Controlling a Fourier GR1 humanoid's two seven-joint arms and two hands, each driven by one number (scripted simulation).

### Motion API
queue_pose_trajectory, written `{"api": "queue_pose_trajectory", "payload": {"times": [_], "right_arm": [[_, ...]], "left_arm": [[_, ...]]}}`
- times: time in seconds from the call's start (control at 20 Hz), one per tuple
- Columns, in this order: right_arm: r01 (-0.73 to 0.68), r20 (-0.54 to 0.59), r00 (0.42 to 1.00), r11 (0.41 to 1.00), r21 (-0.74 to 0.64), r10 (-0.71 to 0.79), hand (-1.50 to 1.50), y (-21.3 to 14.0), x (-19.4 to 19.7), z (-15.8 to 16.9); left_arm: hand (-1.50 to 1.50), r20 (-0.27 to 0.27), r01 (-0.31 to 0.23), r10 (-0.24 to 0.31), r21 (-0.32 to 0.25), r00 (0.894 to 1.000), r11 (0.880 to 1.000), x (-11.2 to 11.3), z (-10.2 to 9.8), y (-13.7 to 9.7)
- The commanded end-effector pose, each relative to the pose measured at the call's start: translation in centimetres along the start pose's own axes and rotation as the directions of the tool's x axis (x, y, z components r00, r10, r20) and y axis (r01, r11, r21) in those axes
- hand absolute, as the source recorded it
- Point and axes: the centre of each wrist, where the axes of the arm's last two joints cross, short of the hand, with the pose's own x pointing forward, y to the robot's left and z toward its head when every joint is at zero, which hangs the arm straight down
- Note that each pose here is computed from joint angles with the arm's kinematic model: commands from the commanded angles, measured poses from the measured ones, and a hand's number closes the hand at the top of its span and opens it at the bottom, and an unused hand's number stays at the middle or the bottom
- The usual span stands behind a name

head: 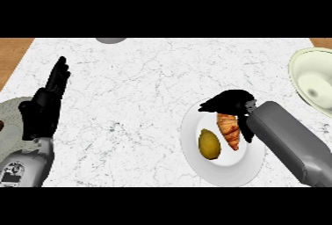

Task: Pick the croissant from the plate and place it in the bowl

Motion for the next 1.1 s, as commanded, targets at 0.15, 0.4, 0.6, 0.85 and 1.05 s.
{"api": "queue_pose_trajectory", "payload": {"times": [0.15,0.4,0.6,0.85,1.05], "right_arm": [[-0.019,0.012,1.000,1.000,0.016,0.019,-1.50,3.1,-0.7,-2.4],[-0.116,0.078,0.990,0.993,-0.005,0.116,1.50,4.1,-1.5,-2.5],[-0.116,0.082,0.990,0.993,-0.024,0.118,1.50,3.8,-0.1,-3.6],[-0.071,0.130,0.989,0.996,-0.051,0.077,1.50,1.3,0.8,-3.1],[-0.100,0.178,0.977,0.989,-0.105,0.118,1.50,2.0,-1.5,-1.7]], "left_arm": [[0.00,0.002,-0.017,0.017,0.004,1.000,1.000,-2.2,0.6,0.9],[0.00,0.012,-0.010,0.011,-0.019,1.000,1.000,1.3,-0.2,-0.9],[0.00,-0.011,0.006,-0.006,0.001,1.000,1.000,0.3,-1.5,0.5],[0.00,-0.005,0.010,-0.010,-0.011,1.000,1.000,-2.0,0.5,-0.6],[0.00,-0.006,-0.006,0.006,0.003,1.000,1.000,-0.8,0.5,0.4]]}}
